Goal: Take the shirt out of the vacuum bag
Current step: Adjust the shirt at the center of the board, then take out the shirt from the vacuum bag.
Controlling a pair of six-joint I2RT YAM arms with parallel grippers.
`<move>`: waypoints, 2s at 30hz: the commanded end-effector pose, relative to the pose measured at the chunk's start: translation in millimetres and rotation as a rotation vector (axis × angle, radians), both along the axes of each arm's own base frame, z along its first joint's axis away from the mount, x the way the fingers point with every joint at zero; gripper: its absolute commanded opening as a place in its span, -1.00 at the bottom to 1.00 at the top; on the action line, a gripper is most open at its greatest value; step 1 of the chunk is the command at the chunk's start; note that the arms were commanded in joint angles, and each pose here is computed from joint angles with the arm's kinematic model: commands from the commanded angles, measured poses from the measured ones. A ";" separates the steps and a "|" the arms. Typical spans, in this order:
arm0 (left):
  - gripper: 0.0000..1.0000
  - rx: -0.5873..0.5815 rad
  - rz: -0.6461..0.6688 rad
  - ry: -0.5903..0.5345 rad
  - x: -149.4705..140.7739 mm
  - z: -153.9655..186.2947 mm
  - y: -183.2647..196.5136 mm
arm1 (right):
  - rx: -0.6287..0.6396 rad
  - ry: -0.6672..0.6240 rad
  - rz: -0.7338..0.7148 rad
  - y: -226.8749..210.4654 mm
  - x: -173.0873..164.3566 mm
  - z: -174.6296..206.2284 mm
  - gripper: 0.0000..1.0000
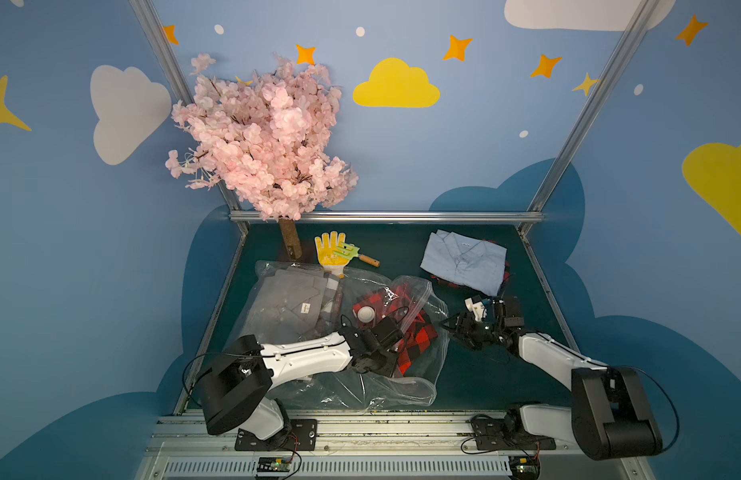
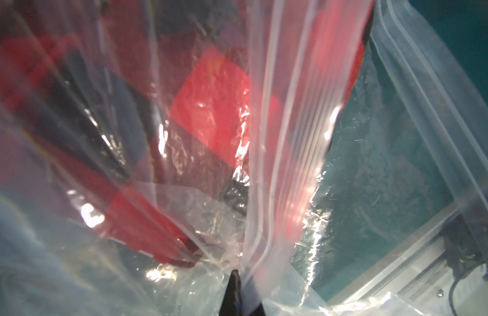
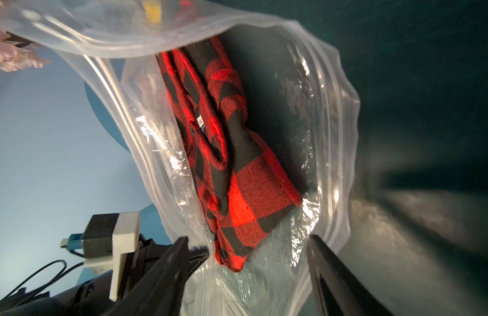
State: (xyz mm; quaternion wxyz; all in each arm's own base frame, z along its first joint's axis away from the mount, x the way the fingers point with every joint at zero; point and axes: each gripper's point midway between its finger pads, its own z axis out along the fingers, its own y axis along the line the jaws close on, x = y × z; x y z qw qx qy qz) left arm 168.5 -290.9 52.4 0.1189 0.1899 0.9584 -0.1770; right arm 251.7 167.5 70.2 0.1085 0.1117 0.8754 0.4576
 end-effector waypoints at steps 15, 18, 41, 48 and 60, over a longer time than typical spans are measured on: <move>-0.93 -0.053 -0.011 0.016 -13.6 2.6 0.3 | 0.068 -0.051 0.026 67.6 -32.0 -30.9 0.48; -0.92 -0.062 -0.004 0.017 -14.7 1.5 0.6 | 0.046 -0.059 0.034 74.5 -40.0 -33.9 0.47; -0.93 -0.063 -0.015 0.042 -25.2 -9.5 1.1 | -0.004 -0.133 0.039 79.8 -46.4 2.8 0.52; -0.93 -0.057 -0.020 0.051 -29.8 -14.9 -0.9 | 0.028 -0.123 0.058 92.0 -40.5 -14.3 0.49; -0.93 -0.042 -0.018 0.054 -32.4 -19.1 0.2 | 0.039 -0.115 0.078 109.0 -27.6 -14.3 0.26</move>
